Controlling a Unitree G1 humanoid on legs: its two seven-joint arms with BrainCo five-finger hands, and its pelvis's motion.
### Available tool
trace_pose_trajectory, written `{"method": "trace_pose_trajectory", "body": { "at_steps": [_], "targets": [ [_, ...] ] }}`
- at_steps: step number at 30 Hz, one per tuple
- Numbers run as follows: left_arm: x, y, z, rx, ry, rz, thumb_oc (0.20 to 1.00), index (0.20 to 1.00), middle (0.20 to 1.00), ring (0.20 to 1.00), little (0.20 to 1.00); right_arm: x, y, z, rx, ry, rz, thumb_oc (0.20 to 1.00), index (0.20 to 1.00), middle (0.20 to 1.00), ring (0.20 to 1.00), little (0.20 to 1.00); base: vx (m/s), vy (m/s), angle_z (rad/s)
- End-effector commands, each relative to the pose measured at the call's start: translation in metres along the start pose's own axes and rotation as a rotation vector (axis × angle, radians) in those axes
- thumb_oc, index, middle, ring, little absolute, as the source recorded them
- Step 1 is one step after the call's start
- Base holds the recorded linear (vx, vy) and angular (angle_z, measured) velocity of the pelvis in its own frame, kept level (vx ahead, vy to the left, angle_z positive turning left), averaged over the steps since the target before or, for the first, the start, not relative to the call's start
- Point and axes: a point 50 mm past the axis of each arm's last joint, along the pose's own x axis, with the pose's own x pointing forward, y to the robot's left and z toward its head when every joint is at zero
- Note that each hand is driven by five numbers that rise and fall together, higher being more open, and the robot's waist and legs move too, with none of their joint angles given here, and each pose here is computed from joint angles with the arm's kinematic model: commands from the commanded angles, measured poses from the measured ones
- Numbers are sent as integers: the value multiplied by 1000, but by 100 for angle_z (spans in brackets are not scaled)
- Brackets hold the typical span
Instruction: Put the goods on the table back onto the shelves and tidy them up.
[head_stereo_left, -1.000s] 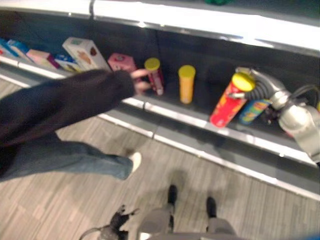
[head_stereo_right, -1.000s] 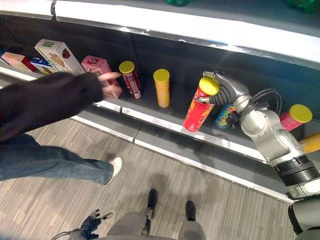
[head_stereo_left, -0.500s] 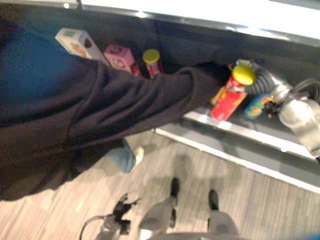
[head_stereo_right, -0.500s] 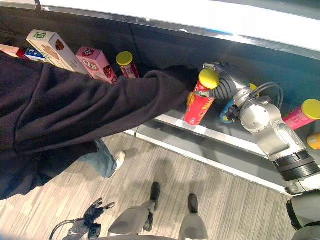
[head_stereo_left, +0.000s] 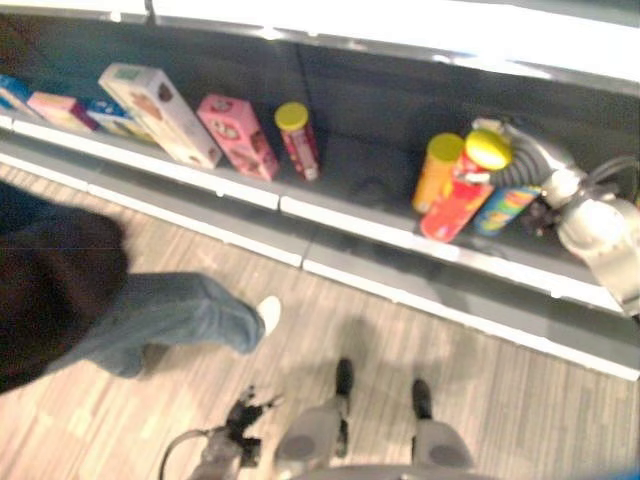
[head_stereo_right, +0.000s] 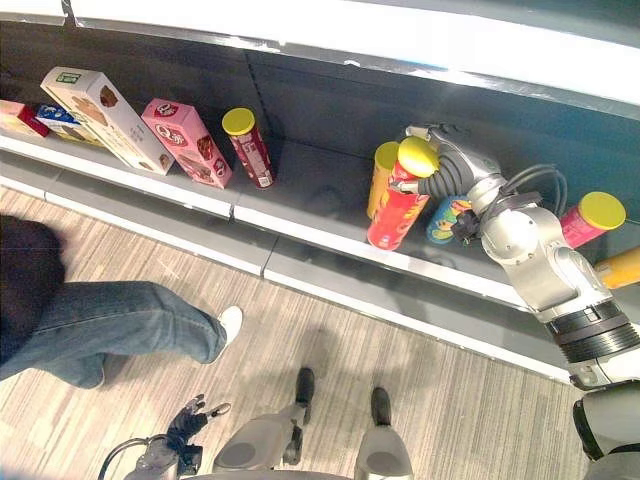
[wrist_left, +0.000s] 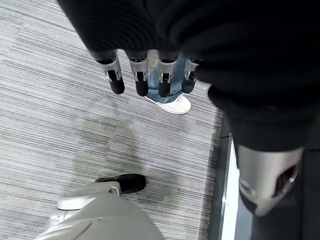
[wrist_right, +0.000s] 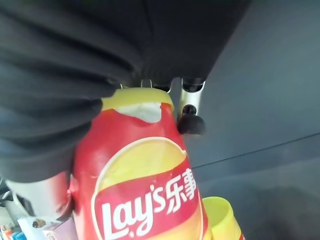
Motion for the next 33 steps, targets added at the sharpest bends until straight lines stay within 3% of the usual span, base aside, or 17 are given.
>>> {"method": "trace_pose_trajectory", "body": {
  "at_steps": [1, 15, 26, 33],
  "targets": [
    [-2, 20, -9, 72, 35, 51, 1000, 1000, 1000, 1000, 1000, 2, -10, 25, 14, -126, -74, 200, 200, 200, 200, 200, -20, -24, -4],
    [1, 16, -10, 120, 63, 41, 1000, 1000, 1000, 1000, 1000, -12, -8, 29, 23, -156, -29, 200, 200, 200, 200, 200, 20, -8, -7],
    [5, 20, 14, 81, -31, 47, 1000, 1000, 1000, 1000, 1000, -14, -15, 33, 28, -180, -52, 200, 200, 200, 200, 200, -15, -59, -7],
    [2, 27, 14, 55, -49, 66, 1000, 1000, 1000, 1000, 1000, -10, -17, 35, 45, -194, -43, 200, 200, 200, 200, 200, 140, 242, -18]
  ]
}}
